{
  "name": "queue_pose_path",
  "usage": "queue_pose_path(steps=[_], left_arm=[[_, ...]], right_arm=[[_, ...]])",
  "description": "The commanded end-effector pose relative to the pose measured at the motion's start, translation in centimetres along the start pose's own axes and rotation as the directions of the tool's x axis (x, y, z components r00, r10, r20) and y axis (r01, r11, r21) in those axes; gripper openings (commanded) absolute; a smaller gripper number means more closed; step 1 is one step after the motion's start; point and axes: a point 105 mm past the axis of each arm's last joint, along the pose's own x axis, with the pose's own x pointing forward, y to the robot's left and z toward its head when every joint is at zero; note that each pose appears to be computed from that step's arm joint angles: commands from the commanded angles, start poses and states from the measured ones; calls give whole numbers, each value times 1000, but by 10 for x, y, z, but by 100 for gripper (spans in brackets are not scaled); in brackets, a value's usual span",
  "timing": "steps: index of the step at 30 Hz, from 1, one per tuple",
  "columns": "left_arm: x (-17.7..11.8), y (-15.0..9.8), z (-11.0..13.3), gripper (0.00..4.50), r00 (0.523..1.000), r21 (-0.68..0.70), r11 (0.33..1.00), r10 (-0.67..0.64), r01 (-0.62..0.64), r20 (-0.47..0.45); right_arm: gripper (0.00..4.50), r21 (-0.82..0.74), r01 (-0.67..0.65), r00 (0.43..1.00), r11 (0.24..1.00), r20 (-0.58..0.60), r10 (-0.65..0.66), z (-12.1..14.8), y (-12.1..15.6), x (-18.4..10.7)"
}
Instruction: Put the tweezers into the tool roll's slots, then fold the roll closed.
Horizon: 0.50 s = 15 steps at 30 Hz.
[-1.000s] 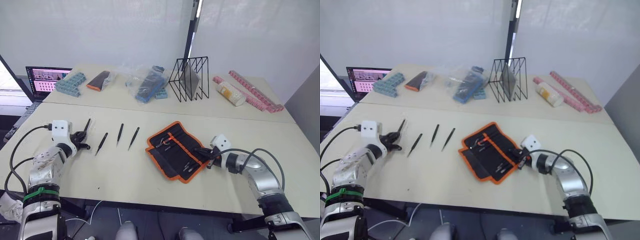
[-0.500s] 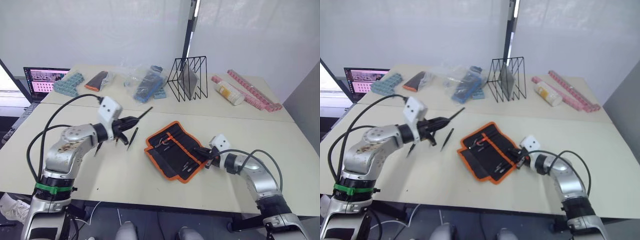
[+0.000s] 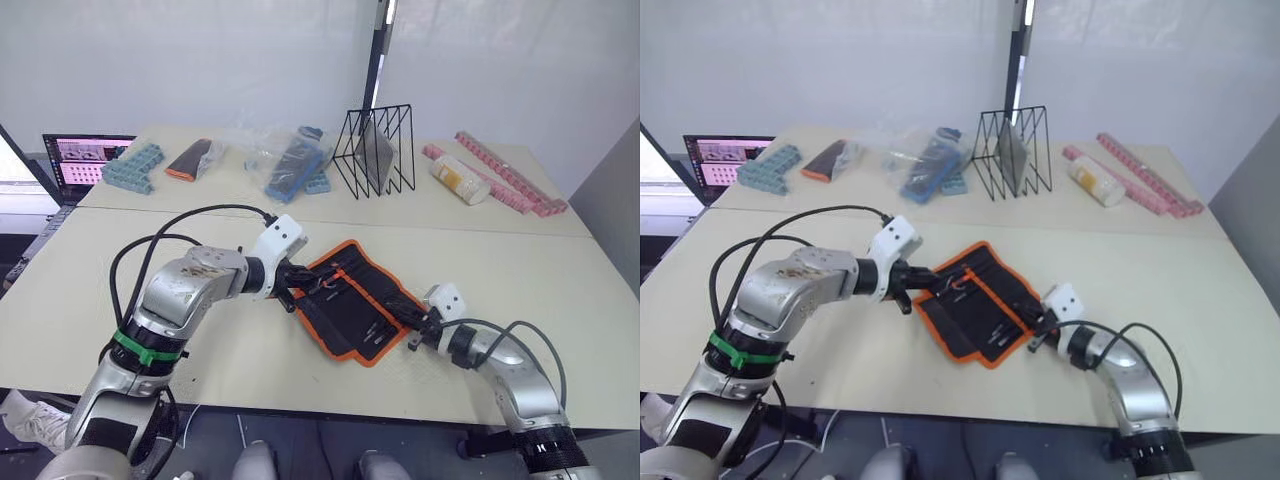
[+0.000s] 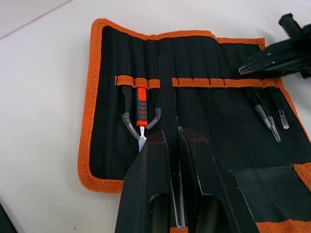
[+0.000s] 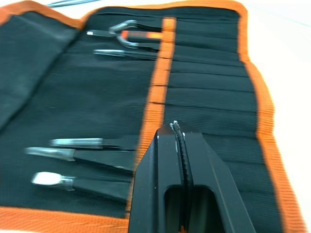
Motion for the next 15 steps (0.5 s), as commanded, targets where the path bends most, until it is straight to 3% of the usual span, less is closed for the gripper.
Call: queue_pose_path(steps=[1, 9, 15], left_arm=[[2, -6, 7, 3, 1000, 7, 1000, -26, 26, -4], [9, -27, -14, 3, 986, 10, 995, -102, 104, -128], [17, -22, -20, 3, 986, -3, 998, -56, 56, -159]], right_arm=[[0, -15, -25, 999, 1000, -25, 25, 1, 7, -1], [0, -22, -3, 986, 1000, -167, 0, -32, 5, -3], [0, -19, 11, 983, 1000, -183, -14, -35, 3, -3]])
